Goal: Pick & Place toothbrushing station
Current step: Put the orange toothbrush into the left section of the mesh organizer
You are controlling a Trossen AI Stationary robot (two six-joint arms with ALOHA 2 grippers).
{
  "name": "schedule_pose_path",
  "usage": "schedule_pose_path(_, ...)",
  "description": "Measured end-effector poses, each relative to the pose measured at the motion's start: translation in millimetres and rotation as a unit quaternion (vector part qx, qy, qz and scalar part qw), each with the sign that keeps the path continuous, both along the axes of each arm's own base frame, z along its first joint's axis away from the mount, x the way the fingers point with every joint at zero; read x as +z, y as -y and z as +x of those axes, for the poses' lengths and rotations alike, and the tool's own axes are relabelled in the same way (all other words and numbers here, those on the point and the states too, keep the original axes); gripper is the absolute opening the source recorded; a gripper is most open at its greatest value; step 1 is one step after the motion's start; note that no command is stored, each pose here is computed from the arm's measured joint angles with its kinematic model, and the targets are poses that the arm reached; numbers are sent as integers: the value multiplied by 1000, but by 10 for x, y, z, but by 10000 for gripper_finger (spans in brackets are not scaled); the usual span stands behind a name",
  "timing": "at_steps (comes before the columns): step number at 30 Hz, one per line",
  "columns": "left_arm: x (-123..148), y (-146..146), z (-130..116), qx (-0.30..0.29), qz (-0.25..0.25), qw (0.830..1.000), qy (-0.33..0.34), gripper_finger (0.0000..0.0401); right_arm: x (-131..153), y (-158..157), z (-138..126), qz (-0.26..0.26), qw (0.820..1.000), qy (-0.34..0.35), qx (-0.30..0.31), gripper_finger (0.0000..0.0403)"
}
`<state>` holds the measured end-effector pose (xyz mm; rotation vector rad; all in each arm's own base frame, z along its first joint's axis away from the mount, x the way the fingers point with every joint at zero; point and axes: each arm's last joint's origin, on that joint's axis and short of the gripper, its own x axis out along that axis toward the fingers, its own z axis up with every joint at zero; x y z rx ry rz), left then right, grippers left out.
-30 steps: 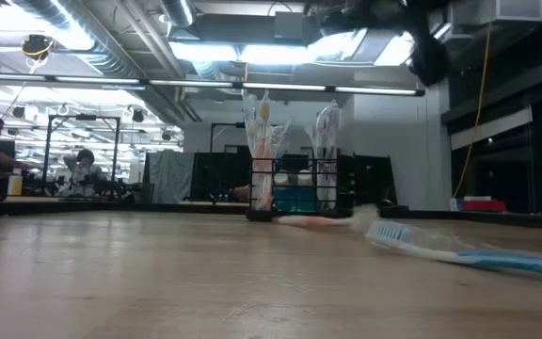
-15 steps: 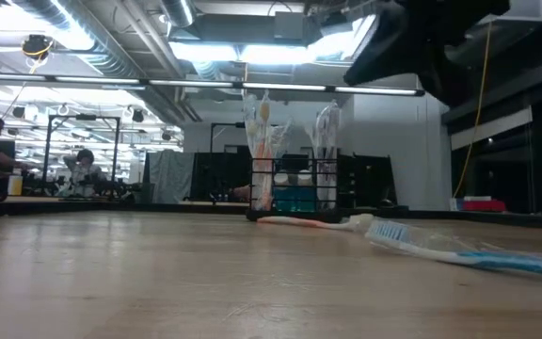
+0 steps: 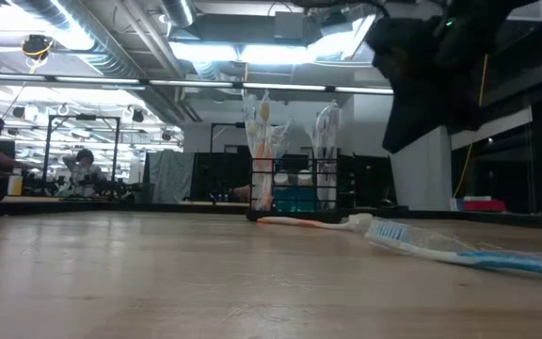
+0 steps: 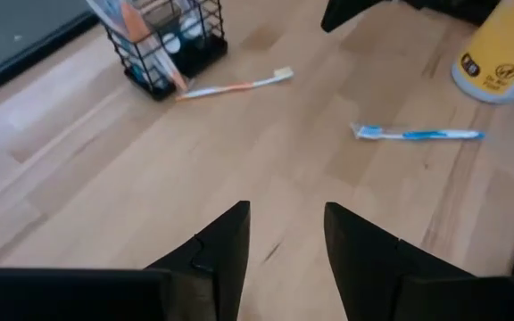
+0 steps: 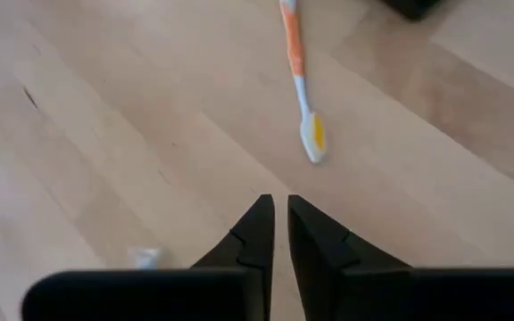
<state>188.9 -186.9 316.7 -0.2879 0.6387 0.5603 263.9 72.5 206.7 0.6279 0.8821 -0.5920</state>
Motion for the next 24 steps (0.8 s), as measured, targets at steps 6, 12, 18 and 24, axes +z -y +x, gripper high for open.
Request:
schedule_pose_path(6, 10, 46, -23, -4, -4, 1000, 18, 141, -65, 198, 129, 17, 1000, 2, -20, 78)
schedule_pose_path(12, 18, 93, -68, -6, -11, 999, 34, 141, -324, 380, 254, 44, 997, -55, -3, 145)
schedule_pose_path(18, 18, 166, -149, -10, -29, 999, 44, 141, -546, 403, 366, 59, 996, -73, 10, 163)
schedule_pose_path(24, 18, 211, -204, -5, -50, 997, 54, 141, -649, 407, 420, 47, 996, -71, 3, 147)
